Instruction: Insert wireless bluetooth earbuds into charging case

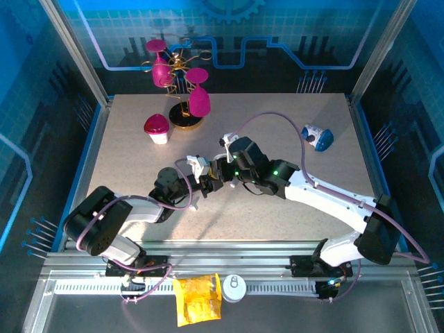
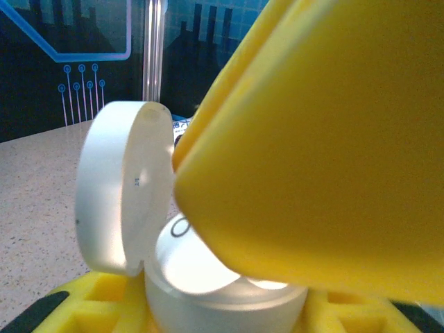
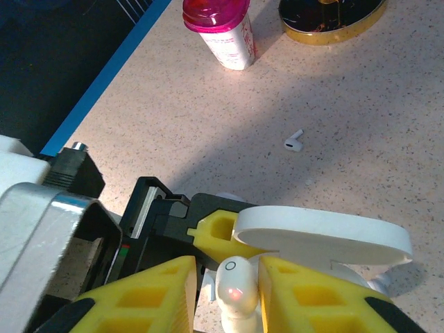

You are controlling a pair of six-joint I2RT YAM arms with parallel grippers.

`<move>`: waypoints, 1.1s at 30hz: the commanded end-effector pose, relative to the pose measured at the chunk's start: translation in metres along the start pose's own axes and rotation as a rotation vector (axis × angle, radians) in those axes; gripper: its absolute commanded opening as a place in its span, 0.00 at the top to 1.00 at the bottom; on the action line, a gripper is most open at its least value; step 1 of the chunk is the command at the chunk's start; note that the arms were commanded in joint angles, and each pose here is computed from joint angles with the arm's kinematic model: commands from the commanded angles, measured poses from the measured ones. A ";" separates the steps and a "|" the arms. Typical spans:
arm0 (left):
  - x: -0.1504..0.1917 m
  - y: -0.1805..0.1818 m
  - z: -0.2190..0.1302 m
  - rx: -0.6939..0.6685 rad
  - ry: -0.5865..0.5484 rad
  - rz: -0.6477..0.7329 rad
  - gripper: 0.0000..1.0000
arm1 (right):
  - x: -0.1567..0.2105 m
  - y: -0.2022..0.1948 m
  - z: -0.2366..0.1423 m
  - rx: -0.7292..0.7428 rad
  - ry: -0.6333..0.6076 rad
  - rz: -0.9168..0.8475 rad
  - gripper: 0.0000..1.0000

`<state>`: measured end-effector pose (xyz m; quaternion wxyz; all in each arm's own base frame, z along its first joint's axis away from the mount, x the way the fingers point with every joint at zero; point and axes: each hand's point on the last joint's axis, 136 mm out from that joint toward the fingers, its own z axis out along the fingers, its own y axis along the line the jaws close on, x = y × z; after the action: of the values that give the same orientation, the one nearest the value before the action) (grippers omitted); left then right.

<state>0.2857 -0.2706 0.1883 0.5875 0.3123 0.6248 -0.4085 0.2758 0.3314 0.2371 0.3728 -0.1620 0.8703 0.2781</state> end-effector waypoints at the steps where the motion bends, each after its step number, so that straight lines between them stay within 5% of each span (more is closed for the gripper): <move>1: -0.019 -0.001 0.000 -0.001 -0.050 0.049 0.74 | 0.003 -0.006 0.004 0.005 0.014 0.010 0.72; 13: -0.022 -0.002 0.001 0.006 -0.051 0.047 0.74 | 0.003 -0.015 0.004 0.020 0.023 0.018 0.83; 33: -0.026 -0.002 0.001 0.004 -0.052 0.062 0.74 | 0.004 -0.013 -0.008 -0.019 0.030 0.032 0.82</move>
<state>0.2845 -0.2699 0.1876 0.5806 0.3120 0.6317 -0.4080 0.2802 0.3246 0.2330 0.3584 -0.1577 0.8744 0.2866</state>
